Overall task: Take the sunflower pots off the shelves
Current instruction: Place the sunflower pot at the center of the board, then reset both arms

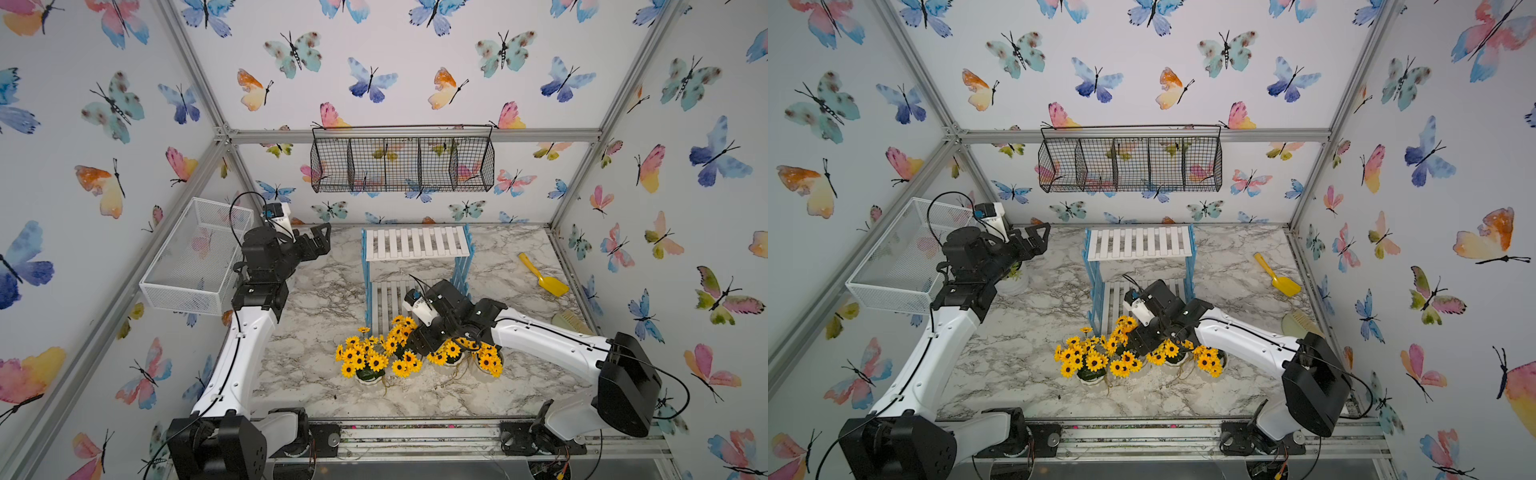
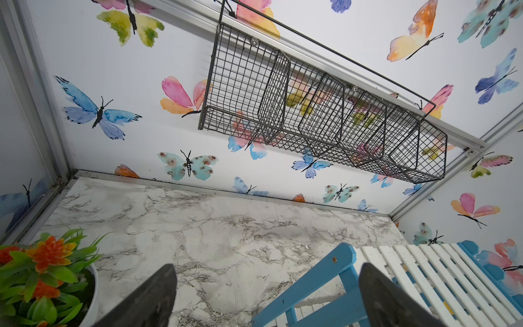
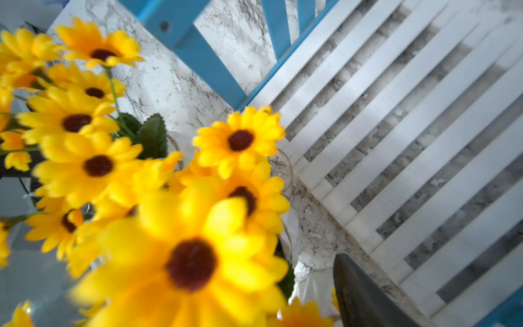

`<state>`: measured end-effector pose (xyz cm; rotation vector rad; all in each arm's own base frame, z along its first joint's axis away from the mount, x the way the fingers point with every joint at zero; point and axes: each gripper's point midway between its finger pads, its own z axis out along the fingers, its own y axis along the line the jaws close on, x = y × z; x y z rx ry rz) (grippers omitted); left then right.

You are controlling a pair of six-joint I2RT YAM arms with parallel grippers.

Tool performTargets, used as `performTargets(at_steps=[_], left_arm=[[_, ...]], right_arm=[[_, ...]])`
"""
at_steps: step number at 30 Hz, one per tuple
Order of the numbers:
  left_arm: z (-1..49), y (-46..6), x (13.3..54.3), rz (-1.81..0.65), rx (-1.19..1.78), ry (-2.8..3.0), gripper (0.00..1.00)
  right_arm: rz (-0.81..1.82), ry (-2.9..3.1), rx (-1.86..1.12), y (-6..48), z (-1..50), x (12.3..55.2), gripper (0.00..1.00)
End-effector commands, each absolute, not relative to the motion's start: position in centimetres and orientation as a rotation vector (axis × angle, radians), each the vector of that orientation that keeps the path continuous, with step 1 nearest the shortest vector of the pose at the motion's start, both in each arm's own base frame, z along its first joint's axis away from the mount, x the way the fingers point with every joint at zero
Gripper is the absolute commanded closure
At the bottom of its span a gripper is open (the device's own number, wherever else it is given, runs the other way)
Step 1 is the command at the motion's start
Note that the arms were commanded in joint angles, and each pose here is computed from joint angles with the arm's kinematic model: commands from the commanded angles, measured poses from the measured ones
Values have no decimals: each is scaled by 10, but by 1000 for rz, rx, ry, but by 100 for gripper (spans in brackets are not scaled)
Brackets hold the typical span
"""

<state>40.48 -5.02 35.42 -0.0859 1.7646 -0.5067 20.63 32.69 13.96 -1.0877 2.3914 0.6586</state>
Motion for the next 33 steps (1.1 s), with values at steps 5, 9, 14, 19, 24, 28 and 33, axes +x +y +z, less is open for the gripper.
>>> performTargets(at_steps=[5, 9, 14, 19, 24, 28, 33], left_arm=[[363, -46, 400, -484, -76, 1735, 0], [364, -45, 399, -480, -78, 1731, 0], [365, -43, 400, -469, -79, 1722, 1], [364, -40, 404, -450, -77, 1713, 2], [359, -30, 413, -453, -94, 1711, 1], [347, -28, 418, -470, -101, 1732, 2], [333, -29, 424, -473, -94, 1762, 2]], right_arm=[[649, 2232, -1067, 326, 192, 214, 1], [610, 2136, -1005, 317, 225, 224, 1], [528, 2024, -845, 280, 269, 259, 1], [522, 1918, -581, 214, 314, 310, 1], [474, 1890, -333, 142, 318, 356, 1], [456, 1905, -168, 100, 289, 385, 1], [305, 1922, -21, 54, 248, 399, 1]])
